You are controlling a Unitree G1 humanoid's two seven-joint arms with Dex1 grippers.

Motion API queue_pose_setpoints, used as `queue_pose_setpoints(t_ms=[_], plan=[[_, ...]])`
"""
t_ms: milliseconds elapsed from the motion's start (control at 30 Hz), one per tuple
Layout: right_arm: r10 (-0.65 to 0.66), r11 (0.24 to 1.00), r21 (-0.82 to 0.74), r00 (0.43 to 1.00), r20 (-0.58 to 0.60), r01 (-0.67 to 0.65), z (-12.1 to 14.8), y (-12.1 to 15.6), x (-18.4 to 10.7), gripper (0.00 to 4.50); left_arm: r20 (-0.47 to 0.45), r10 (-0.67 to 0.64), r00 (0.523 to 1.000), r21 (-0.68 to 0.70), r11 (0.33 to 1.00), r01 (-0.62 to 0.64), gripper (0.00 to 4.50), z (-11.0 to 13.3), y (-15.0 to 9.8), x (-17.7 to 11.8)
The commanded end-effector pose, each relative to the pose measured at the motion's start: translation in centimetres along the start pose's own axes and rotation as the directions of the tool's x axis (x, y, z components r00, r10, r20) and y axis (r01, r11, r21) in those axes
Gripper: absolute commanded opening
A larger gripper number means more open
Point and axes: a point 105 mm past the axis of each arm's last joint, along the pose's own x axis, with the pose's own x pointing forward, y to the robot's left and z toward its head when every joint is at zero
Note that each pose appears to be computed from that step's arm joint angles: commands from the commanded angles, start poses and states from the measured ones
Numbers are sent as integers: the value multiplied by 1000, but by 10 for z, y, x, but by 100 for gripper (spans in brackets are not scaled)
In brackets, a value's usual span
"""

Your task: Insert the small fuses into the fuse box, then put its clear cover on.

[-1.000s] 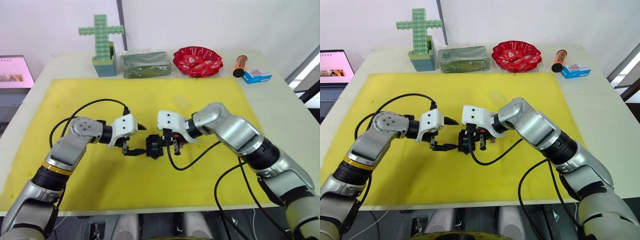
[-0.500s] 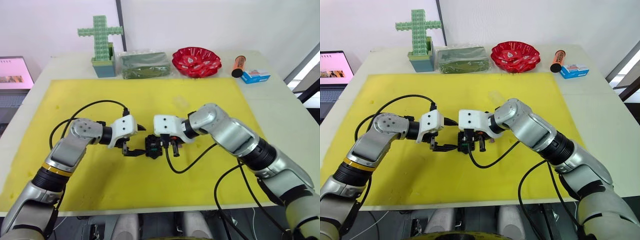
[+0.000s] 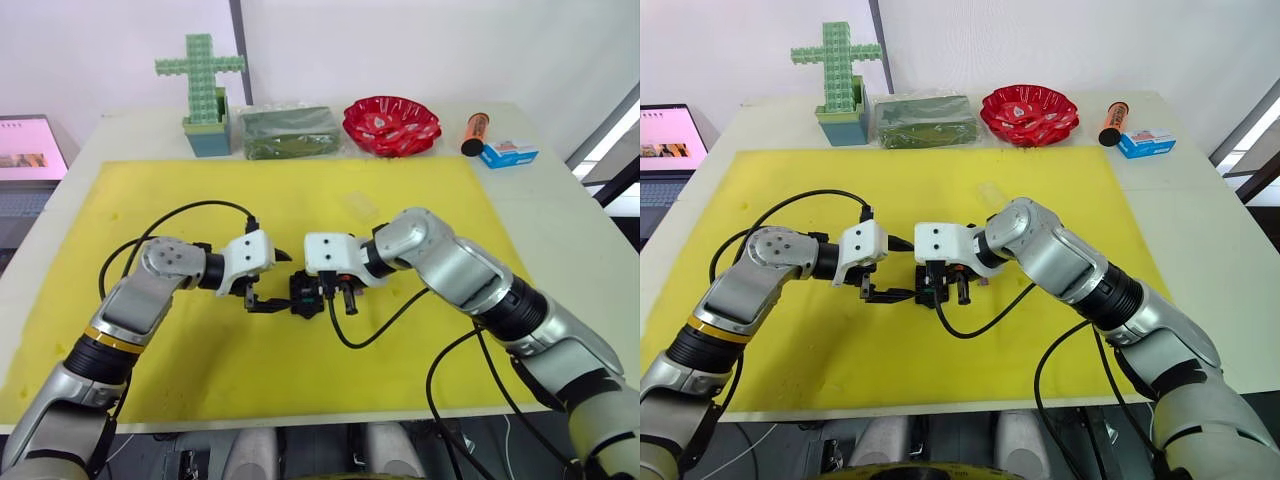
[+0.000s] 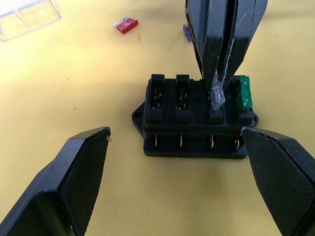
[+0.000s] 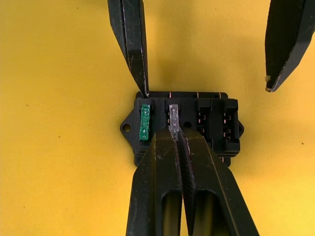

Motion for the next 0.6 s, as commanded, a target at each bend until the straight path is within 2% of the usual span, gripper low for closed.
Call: queue_pose_setpoints(t_ms=[33,100,233,600], plan=[[7,999,48,999,-44,-5,-11,0,4,0,18,16,1000,40,999,-17,447,8,3,-2],[5,999,45,999,-40,-3,-9,-1,3,0,18,16,1000,41,999,-17,447,8,3,-2],[0,999,43,1000,-20,0,-4,-2,-1,96,21,15,1000,43,999,-16,450,10,3,0],[-20,999,37,998,56,18,17,-5,-24,96,21,20,1000,40,999,-21,450,11,4,0]])
